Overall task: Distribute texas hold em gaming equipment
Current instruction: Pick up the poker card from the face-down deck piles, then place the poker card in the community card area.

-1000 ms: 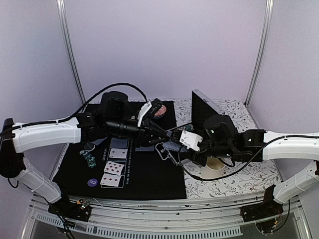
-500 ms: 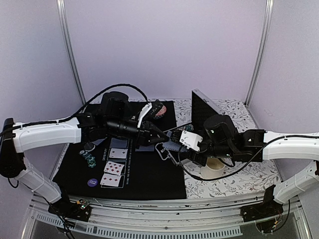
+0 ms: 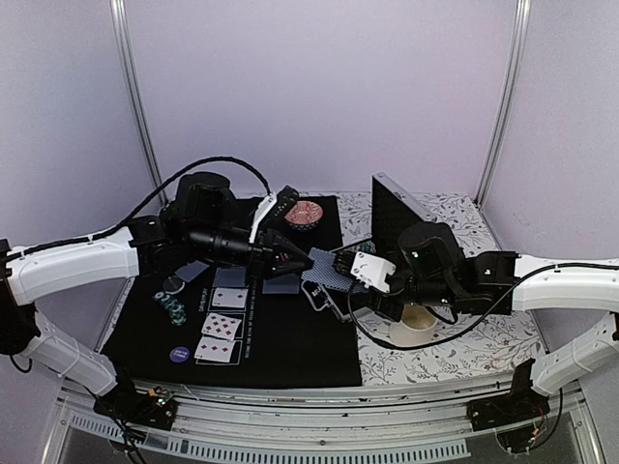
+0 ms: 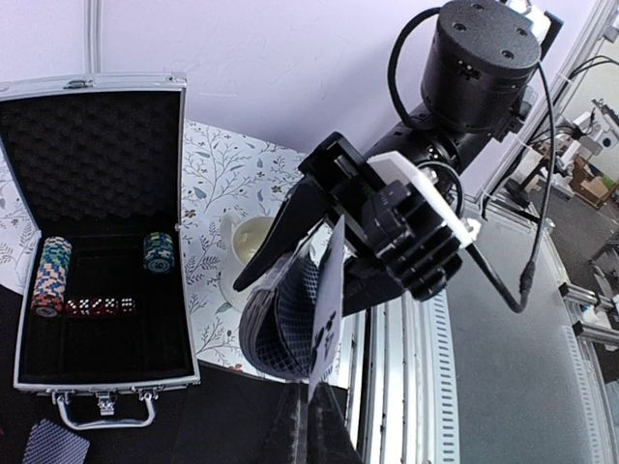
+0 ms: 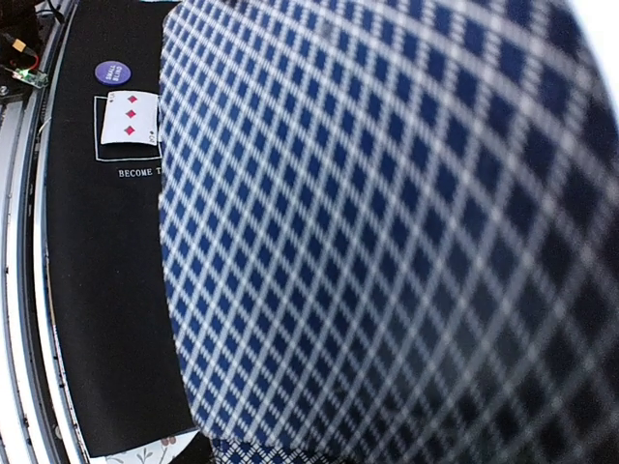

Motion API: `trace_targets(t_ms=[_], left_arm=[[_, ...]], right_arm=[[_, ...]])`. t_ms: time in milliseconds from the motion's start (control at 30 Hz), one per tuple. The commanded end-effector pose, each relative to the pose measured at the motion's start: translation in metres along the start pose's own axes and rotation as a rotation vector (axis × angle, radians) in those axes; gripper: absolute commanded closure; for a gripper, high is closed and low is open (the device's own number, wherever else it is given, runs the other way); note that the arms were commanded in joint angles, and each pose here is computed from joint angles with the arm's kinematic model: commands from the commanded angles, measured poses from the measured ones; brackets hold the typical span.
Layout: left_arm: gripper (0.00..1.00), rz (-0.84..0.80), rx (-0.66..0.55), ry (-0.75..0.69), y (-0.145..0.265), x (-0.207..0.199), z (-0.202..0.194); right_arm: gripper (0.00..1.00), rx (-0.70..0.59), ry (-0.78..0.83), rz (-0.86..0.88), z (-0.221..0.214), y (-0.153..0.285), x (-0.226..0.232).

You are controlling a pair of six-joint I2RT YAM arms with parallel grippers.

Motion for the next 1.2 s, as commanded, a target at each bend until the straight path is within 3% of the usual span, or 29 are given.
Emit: trace_targets(t_ms=[0,500,667,800,1167], left_arm=[[1.00,0.006,0.001,0.020,0.018,0.004,-0.002],[1.00,0.194,-0.098,0.269,0.107,0.062,0.003],[1.00,0.349,-0.127,0.437,0.139,0.124,-0.011],[1.00,0.536,-0.068,0.566,0.155,0.189,-0.029],[1.00,0.486,0.004,0.762,0.144,0.299,-0.068]], right_arm=[[0.59,-0.025,0.001,-0.032,0.002,0.007,-0.003],[0.59,-0.016,-0.002,-0.029,0.000,0.005,-0.004],[0.59,-0.022,0.005,-0.022,0.001,0.003,-0.003],[0.59,-0.022,0.007,-0.018,0.003,0.002,-0.004],[0.59,-0.005,-0.001,-0.020,-0.002,0.006,-0.002]])
Point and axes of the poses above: each gripper's point midway between its finger pads, its own y axis back along the fingers, its own x axis along the line the jaws close on, z = x × y, the point moved 9 cm from there along y, back along the fingers, and after that the axes turned 6 degrees about y, right-handed, at the moved point
